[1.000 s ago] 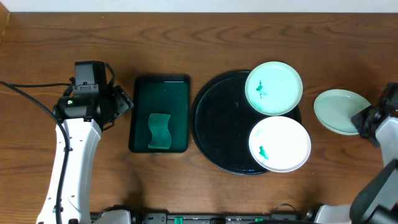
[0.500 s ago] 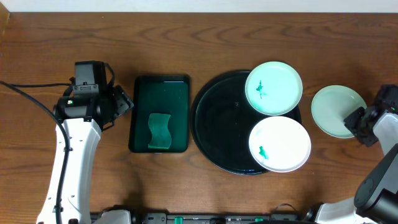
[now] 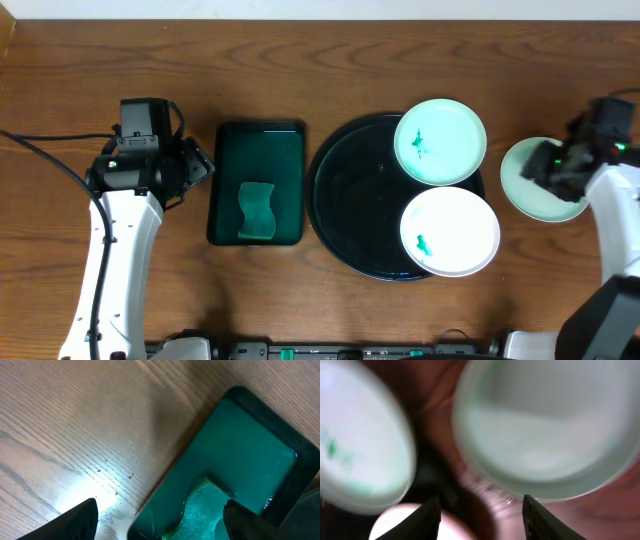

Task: Clean dirty plates on tray and stack at the side
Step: 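Move the right gripper to the stained white plate's rim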

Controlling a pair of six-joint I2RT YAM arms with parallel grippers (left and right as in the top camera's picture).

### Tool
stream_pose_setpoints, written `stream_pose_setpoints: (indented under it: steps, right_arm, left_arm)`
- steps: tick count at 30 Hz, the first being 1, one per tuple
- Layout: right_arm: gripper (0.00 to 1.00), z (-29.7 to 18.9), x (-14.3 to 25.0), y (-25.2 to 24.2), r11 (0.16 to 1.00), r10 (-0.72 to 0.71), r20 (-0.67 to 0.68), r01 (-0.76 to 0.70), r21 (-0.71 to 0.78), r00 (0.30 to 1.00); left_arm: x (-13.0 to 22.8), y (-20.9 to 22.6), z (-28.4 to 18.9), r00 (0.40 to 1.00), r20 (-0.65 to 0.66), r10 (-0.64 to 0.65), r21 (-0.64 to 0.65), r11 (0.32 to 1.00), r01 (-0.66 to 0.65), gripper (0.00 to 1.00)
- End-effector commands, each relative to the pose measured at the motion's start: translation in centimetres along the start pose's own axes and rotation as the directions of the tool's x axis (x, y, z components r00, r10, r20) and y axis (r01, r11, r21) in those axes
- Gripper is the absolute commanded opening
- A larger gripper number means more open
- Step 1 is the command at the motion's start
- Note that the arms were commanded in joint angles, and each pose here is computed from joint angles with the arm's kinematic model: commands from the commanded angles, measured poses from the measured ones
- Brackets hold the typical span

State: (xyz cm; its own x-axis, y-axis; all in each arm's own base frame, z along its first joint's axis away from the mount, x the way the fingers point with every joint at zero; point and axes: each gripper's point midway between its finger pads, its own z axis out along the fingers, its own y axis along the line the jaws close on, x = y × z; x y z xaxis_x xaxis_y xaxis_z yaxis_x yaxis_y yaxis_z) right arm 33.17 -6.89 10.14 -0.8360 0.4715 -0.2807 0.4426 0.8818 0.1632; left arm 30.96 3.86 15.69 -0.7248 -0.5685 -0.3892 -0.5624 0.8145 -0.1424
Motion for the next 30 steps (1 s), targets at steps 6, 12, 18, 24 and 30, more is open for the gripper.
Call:
stream_pose_setpoints:
  steps: [6, 12, 18, 24, 30]
  right_arm:
    - [0.51, 0.0, 5.6, 5.0, 0.947, -0.319, -0.139, 0.32, -0.015, 0.937]
    - [0.5, 1.0, 8.9, 4.7, 0.939, -0.332, -0.23, 0.344, 0.011, 0.915]
    - [0.37, 1.4, 9.1, 3.7, 0.934, -0.332, -0.233, 0.354, 0.057, 0.914]
    - [0.37, 1.4, 8.8, 3.8, 0.934, -0.333, -0.222, 0.354, 0.058, 0.916]
    - [0.38, 1.5, 8.5, 4.0, 0.934, -0.335, -0.209, 0.353, 0.055, 0.919]
  left_arm:
    - [-0.3, 0.1, -0.2, 1.0, 0.009, -0.002, -0.004, 1.0, 0.002, 0.8]
    - [-0.3, 0.1, -0.2, 1.0, 0.008, -0.002, -0.004, 1.0, 0.002, 0.8]
    - [-0.7, -0.1, -0.2, 1.0, 0.026, -0.004, 0.007, 1.0, 0.004, 0.81]
    - [1.6, -3.7, -0.4, 0.993, -0.091, 0.077, 0.205, 0.977, -0.057, 0.81]
    - [5.0, -7.4, -0.6, 0.94, -0.109, 0.324, 0.306, 0.91, -0.278, 0.55]
